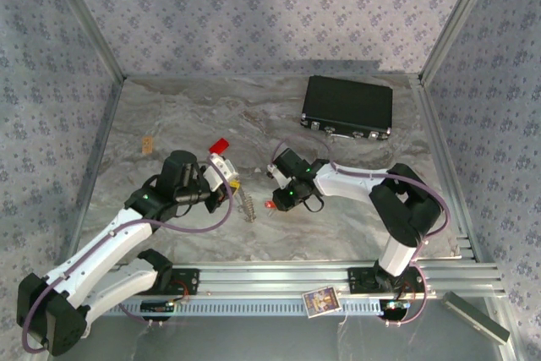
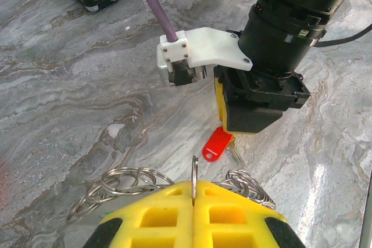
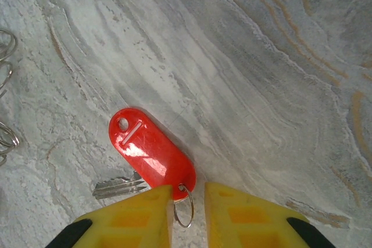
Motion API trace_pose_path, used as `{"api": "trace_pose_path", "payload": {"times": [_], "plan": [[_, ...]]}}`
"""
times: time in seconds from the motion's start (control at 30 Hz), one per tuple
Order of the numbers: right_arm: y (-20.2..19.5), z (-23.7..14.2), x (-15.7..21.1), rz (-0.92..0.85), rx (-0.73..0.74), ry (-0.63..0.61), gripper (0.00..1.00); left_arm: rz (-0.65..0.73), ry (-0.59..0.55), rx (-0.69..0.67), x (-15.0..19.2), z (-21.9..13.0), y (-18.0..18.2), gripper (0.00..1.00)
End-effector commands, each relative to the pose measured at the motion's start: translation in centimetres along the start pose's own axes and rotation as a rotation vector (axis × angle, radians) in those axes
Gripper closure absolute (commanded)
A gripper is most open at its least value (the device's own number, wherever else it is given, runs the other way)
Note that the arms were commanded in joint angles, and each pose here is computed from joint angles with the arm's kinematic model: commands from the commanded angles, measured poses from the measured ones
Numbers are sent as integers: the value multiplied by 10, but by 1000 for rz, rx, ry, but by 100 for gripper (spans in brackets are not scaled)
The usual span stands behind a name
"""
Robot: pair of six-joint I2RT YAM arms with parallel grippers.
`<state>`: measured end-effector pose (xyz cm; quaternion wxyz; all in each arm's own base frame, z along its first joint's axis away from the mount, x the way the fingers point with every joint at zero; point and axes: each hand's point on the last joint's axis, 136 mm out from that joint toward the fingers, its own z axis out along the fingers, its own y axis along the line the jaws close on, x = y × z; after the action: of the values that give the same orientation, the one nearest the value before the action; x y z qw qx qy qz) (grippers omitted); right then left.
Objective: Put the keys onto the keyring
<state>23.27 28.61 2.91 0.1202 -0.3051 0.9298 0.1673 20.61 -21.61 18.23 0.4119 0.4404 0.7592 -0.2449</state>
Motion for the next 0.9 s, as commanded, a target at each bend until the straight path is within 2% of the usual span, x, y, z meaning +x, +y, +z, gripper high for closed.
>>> {"api": "trace_pose_path", "payload": {"times": [0.0,0.33,0.87], "plan": [[4,-2,2,29,-21,14,78,36,-53,6,-21,-4,-1,100],[7,0,4,33,-22,16,87,39,-54,4,-22,-5,-1,100],[6,3,10,37,-17,41,86,39,-50,1,-21,-4,0,100]]}}
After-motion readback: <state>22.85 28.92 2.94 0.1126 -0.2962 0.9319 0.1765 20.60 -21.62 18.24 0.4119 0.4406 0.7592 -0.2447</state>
